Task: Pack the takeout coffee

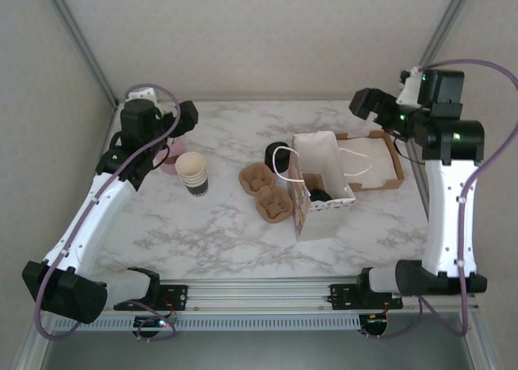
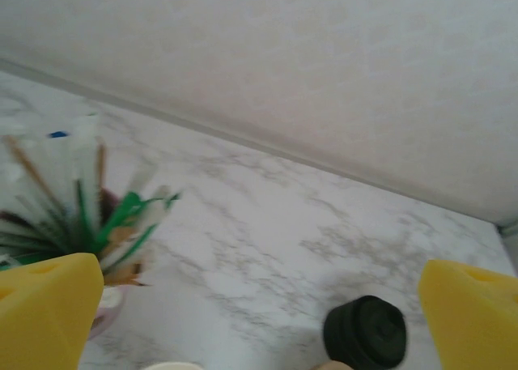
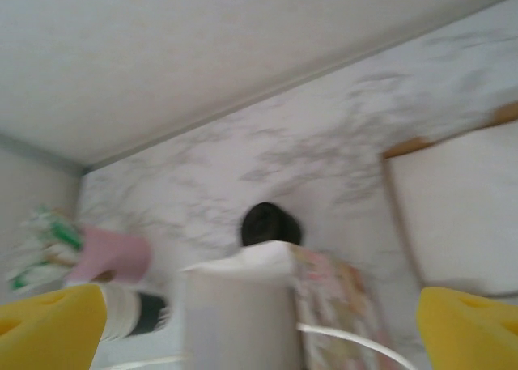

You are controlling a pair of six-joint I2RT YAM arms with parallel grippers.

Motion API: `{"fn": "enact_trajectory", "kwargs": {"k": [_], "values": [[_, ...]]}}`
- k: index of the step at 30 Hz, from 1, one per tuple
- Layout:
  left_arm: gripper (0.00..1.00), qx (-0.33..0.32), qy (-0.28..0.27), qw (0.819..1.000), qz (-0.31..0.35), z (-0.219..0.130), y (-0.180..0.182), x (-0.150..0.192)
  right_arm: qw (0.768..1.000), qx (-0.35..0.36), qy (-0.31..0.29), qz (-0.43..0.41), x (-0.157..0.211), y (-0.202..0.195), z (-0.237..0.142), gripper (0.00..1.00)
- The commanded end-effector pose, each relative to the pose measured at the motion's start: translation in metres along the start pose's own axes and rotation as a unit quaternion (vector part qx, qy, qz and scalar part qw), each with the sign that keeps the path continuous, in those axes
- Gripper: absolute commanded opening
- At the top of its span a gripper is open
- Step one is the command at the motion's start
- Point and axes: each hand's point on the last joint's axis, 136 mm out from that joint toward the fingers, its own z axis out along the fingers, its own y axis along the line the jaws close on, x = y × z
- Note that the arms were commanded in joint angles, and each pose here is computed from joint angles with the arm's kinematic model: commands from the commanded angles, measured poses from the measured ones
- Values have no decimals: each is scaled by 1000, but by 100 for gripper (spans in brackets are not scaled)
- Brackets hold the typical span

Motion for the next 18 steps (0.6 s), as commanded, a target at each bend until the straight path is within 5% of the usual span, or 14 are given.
{"fn": "enact_trajectory", "kwargs": {"k": [1,18], "values": [[99,-55,-5,998,0,2,28,-8,991,-133,30,-12,-7,45,16,98],[54,-97,78,992,14,53,64,11,952,-222,147,-150,35,160,124,73]]}}
